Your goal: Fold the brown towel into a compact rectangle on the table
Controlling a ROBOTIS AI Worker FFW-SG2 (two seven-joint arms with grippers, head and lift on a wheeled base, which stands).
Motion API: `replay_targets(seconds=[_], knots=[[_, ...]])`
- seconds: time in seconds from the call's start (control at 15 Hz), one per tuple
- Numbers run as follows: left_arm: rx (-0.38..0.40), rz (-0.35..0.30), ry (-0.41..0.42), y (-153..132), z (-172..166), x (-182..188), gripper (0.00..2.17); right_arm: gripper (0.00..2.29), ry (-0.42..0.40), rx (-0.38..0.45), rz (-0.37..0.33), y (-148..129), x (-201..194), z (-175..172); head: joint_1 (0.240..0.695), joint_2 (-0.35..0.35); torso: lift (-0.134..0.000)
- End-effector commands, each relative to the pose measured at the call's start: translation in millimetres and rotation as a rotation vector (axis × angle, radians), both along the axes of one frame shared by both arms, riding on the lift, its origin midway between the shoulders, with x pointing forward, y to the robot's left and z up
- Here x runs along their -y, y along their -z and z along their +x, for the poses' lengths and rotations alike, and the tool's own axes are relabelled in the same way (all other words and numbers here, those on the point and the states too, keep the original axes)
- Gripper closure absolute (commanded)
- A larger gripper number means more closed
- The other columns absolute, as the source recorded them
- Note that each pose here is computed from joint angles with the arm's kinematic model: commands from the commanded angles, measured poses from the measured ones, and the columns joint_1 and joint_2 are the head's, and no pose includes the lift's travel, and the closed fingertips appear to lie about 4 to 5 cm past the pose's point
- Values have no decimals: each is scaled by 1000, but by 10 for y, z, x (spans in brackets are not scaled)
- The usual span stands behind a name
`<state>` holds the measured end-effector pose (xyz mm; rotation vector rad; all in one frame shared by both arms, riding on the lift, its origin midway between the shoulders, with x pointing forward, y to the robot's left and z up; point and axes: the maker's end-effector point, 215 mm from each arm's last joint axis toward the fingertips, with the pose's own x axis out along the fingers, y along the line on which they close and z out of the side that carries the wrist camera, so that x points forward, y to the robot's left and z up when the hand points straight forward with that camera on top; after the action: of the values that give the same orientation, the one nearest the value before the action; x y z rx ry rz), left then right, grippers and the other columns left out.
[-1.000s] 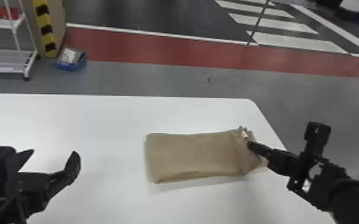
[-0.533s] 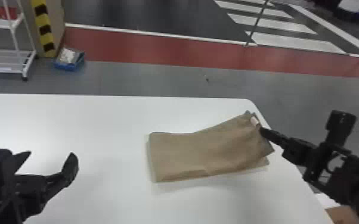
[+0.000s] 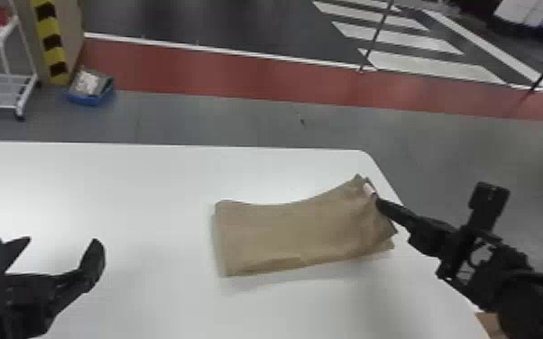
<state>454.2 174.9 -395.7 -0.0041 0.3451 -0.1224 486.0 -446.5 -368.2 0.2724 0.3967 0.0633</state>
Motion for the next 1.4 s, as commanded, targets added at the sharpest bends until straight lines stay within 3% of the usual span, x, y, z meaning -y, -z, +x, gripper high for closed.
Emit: replay_targets(seconds=[0.0, 0.07, 0.2, 0.33, 0.67, 0.73, 0.8, 0.93, 1.07, 1.33], knots=[[10, 2, -2, -56, 6, -7, 80, 1244, 33, 53, -33, -315, 241, 37, 695, -311, -125], [17, 2, -4, -95, 8, -24, 80, 1247, 42, 35, -45, -304, 369, 60, 695, -316, -125], [14, 1, -6, -84, -1, -29, 80, 1244, 24, -32, -69, 33, 359, 47, 695, -334, -125], [8, 2, -1, -56, -13, -3, 80, 1244, 27, -32, -61, 227, 331, 47, 695, -346, -125], [12, 2, 1, -71, -6, 0, 80, 1241, 33, -31, -68, 222, 363, 57, 695, -343, -125], [12, 3, -1, -72, 1, -10, 80, 758, 44, -37, -80, 233, 402, 42, 695, -345, -125], [12, 3, 1, -72, 1, -7, 80, 56, 51, -54, -87, 275, 446, 0, 695, -348, -125], [17, 3, 4, -92, 18, -3, 80, -1, 98, -77, -75, 364, 588, -145, 695, -350, -125], [17, 2, 8, -93, 21, 20, 80, 46, 142, -44, -62, 257, 728, -281, 695, -350, -125], [42, -22, 34, -158, 53, 290, 83, 49, 150, 31, -46, 54, 685, -553, 695, -350, -125]])
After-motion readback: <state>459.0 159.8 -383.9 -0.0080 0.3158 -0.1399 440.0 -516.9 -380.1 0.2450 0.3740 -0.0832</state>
